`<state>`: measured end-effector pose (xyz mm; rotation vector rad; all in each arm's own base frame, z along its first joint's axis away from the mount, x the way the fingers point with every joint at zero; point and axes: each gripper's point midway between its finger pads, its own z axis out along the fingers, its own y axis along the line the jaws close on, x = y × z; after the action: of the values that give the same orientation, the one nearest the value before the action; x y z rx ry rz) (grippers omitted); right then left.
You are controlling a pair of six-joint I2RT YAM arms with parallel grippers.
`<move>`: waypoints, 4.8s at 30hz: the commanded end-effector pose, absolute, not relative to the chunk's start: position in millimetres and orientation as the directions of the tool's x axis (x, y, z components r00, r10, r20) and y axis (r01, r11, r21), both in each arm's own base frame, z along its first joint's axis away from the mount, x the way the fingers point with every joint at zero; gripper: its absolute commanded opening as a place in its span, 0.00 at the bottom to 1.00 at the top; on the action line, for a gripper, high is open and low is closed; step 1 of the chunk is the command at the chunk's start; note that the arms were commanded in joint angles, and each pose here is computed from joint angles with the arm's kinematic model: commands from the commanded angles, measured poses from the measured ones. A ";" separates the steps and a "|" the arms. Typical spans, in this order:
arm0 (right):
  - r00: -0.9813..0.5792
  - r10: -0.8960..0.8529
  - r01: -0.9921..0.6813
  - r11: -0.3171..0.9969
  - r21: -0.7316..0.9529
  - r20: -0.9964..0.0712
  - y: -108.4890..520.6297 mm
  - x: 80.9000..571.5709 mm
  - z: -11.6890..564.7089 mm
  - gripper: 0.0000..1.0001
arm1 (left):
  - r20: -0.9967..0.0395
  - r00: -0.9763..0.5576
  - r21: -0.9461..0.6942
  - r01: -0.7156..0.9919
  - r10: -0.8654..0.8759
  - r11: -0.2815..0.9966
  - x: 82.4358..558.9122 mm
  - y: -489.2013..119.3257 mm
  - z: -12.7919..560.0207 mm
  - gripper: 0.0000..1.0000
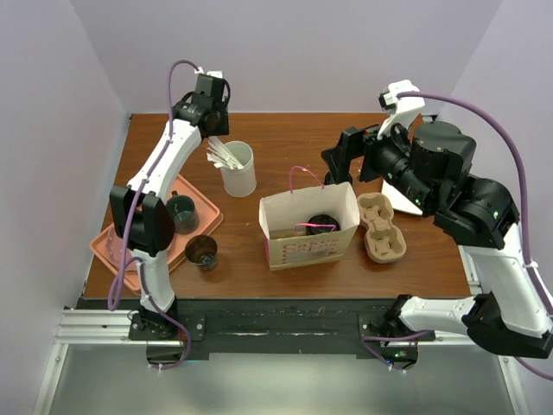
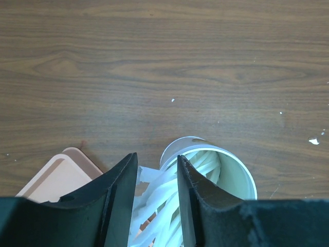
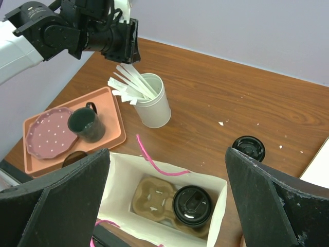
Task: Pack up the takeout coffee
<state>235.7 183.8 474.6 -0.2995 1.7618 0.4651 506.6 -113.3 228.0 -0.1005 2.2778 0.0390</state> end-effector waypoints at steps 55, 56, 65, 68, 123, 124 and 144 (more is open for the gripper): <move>-0.176 0.031 -0.435 0.894 0.106 -0.984 176.5 238.6 487.9 0.98 | -0.783 -0.622 0.048 -0.056 0.003 0.997 483.0 -98.5 253.0 0.27; -0.177 0.032 -0.436 0.893 0.108 -0.984 177.0 238.3 487.9 0.98 | -0.784 -0.621 0.044 -0.054 0.002 0.998 483.7 -98.8 253.0 0.26; -0.179 0.032 -0.436 0.893 0.109 -0.983 177.9 239.2 487.5 0.98 | -0.797 -0.604 0.029 -0.047 -0.005 0.998 485.1 -101.7 264.2 0.01; -0.175 0.030 -0.438 0.893 0.105 -0.984 178.8 239.8 488.8 0.98 | -0.810 -0.587 0.016 -0.052 -0.017 0.999 486.2 -102.3 274.8 0.00; -0.171 -0.003 -0.446 0.892 0.075 -0.985 181.8 243.1 485.7 0.98 | -0.748 -0.649 0.099 0.104 0.142 0.990 477.2 -119.3 236.8 0.21; -0.170 -0.002 -0.447 0.892 0.075 -0.985 182.1 243.1 486.0 0.98 | -0.745 -0.652 0.102 0.102 0.144 0.990 476.9 -118.7 235.7 0.21; -0.169 -0.002 -0.468 0.880 0.079 -0.986 187.6 242.7 487.4 0.98 | -0.810 -0.586 -0.003 0.041 0.021 0.999 459.2 -118.6 303.0 0.00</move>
<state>242.8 188.0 472.5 -0.3701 1.7511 0.4107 475.6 -121.3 256.8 0.1135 2.2656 0.0245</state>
